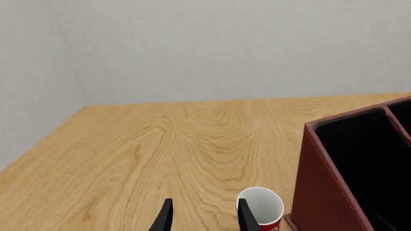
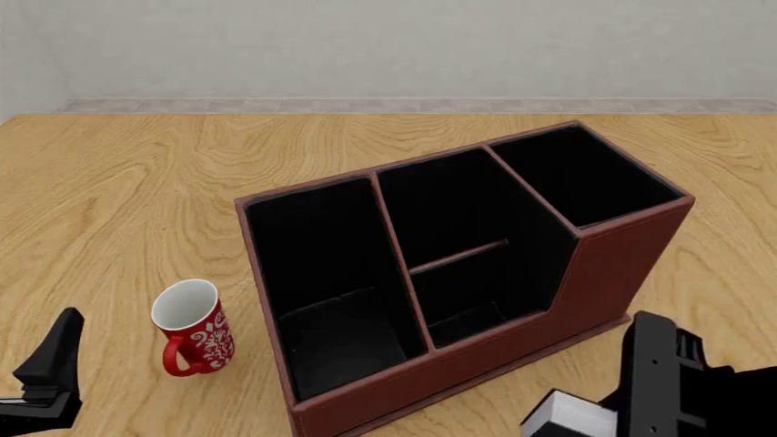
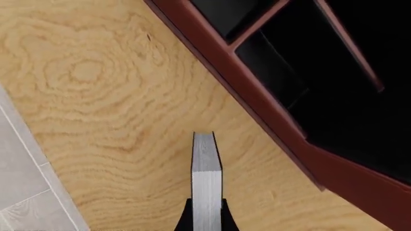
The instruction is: Pick up the book and place it in the right compartment of the caddy.
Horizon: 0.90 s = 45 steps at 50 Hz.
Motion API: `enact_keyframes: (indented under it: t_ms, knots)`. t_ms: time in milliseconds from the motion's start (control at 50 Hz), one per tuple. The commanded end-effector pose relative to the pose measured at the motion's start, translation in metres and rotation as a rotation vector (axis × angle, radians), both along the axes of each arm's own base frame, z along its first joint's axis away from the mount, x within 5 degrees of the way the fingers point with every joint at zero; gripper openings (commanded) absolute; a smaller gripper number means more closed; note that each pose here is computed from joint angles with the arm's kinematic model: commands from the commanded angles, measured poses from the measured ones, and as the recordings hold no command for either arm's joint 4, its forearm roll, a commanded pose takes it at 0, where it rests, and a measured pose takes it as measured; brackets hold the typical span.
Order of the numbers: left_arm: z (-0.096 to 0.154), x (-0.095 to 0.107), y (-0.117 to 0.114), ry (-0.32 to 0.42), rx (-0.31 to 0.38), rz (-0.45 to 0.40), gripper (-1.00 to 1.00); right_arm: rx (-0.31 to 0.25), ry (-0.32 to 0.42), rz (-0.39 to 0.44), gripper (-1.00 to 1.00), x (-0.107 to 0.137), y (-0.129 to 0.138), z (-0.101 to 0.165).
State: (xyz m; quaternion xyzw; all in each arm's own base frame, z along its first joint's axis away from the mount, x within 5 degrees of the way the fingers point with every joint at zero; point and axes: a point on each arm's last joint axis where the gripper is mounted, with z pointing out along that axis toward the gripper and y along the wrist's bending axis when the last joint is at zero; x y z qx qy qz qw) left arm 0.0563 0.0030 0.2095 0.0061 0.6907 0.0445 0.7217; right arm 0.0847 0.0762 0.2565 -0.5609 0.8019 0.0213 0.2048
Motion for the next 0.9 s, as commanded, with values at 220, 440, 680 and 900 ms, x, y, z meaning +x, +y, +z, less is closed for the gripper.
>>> enact_keyframes:
  t_ms: [220,440,680,900]
  knots:
    - [0.000,0.000,0.000,0.001,-0.006,-0.003,1.00,0.029,0.028,-0.018,-1.00,-0.004,0.005,0.018]
    - [0.000,0.000,0.000,-0.004,-0.014,-0.006,1.00,0.030,0.017,-0.023,-1.00,-0.008,-0.002,0.037]
    - [0.001,0.000,0.000,-0.015,-0.017,-0.009,1.00,0.077,-0.018,-0.048,-1.00,-0.008,-0.004,0.059]
    - [0.002,0.000,0.000,-0.027,-0.025,-0.010,1.00,0.091,-0.055,-0.066,-1.00,-0.005,-0.008,0.068]
